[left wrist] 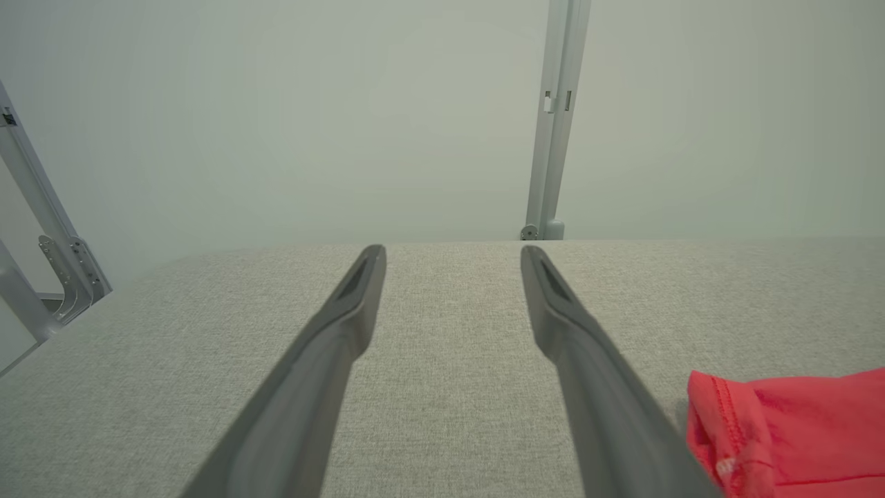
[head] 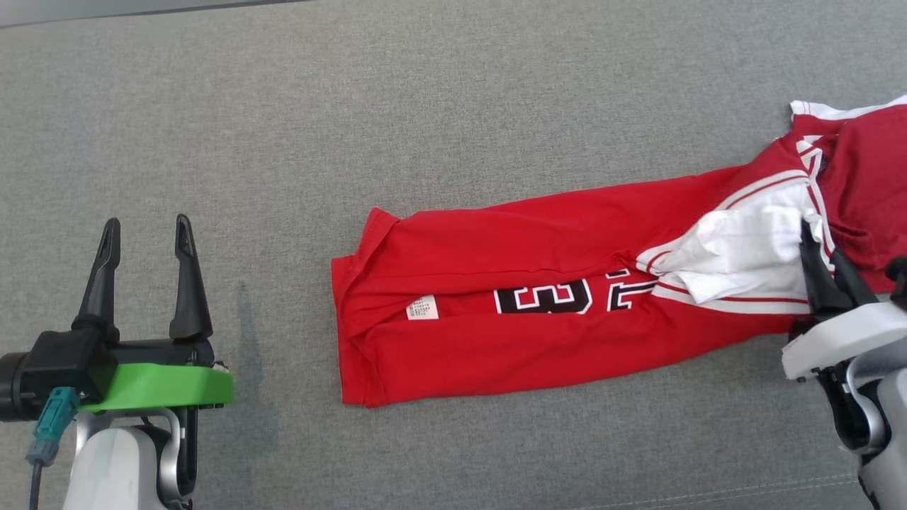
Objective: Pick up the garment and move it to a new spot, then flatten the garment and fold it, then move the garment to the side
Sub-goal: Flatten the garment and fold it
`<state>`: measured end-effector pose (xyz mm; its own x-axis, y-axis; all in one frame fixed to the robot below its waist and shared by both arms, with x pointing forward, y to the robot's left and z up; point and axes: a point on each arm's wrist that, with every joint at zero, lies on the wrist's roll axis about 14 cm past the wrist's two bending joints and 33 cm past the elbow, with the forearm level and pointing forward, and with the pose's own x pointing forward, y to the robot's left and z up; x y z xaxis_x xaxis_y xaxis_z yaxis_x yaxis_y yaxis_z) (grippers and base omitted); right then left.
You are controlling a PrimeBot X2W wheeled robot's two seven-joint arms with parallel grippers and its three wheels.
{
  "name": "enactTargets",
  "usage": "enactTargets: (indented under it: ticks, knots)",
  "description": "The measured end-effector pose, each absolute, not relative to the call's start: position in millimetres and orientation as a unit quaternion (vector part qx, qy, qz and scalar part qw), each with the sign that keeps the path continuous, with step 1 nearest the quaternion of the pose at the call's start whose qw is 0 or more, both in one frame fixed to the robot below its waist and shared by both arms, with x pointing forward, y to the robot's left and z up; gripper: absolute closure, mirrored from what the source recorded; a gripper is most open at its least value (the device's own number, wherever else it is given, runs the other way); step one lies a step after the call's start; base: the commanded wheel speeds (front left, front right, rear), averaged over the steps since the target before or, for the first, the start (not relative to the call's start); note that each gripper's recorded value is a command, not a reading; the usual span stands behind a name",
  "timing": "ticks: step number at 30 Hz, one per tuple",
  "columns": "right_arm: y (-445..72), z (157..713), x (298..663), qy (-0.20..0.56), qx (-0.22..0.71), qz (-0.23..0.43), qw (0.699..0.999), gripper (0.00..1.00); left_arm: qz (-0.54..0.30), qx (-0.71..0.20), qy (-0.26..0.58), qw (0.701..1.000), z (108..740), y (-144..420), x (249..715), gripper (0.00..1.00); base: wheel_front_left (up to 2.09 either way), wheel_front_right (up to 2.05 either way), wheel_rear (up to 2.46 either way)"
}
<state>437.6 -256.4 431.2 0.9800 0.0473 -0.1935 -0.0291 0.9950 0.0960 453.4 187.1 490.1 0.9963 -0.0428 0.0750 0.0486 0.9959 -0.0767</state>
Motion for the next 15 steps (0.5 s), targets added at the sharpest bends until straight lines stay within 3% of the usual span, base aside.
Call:
enactTargets:
  ticks: [8,15]
  knots:
    - [-165,503,448,0.017,0.038,0.148,0.988,1.0,-0.032,-0.043,-0.043,0.998,496,181,452,0.0,0.0,0.0,0.0]
    - [-54,532,434,0.0,0.086,0.279,0.957,1.0,-0.035,-0.044,-0.045,0.997,497,178,450,0.0,0.0,0.0,0.0]
